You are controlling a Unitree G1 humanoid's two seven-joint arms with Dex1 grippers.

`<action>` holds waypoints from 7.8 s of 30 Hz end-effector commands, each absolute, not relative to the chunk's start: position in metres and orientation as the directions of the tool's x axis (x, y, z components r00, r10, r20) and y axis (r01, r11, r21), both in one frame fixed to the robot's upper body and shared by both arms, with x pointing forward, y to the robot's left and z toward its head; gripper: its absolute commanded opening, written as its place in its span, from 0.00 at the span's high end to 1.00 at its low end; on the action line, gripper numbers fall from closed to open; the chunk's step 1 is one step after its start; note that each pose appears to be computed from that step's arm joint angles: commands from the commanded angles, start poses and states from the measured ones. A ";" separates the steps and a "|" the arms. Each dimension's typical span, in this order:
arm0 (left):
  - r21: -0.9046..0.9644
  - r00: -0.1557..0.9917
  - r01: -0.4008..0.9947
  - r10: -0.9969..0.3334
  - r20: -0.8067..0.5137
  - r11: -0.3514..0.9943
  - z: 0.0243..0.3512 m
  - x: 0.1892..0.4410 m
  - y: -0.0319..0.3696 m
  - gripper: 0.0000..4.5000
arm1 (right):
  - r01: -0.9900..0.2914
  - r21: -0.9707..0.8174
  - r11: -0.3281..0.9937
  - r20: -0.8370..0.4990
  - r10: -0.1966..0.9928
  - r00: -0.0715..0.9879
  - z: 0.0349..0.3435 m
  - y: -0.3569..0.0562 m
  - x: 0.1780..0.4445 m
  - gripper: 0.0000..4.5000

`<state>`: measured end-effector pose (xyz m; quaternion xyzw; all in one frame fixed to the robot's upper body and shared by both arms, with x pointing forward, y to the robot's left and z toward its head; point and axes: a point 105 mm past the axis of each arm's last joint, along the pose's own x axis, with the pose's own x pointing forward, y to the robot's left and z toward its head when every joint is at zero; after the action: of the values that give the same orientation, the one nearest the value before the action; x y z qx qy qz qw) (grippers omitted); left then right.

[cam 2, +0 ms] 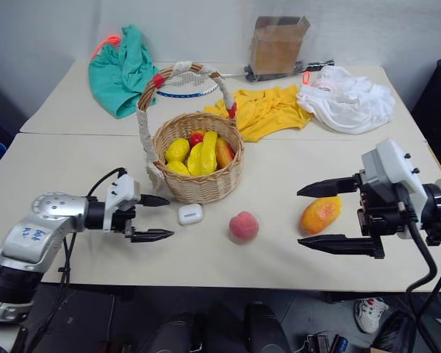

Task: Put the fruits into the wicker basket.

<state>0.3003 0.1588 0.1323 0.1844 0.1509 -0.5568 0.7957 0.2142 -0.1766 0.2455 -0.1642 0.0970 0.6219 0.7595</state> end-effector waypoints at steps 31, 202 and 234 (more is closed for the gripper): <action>0.160 0.943 0.174 -0.118 -0.310 0.972 0.109 0.282 0.317 0.48 | -0.979 -0.146 0.142 -0.266 0.948 0.177 0.252 -0.158 0.215 0.00; 0.254 0.426 0.869 -0.903 0.053 0.425 0.294 0.256 0.168 0.00 | -0.786 -0.126 0.605 0.085 0.796 0.599 0.289 -0.071 0.393 0.01; 0.297 0.409 0.868 -0.912 0.025 0.397 0.298 0.257 0.165 0.00 | -0.805 -0.076 0.588 0.217 0.798 0.563 0.281 -0.021 0.439 0.94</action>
<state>0.2607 0.1679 0.2883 0.1018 -0.0702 -0.5324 0.8374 0.4472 -0.0189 0.2492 0.0147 -0.0549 0.4342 0.8990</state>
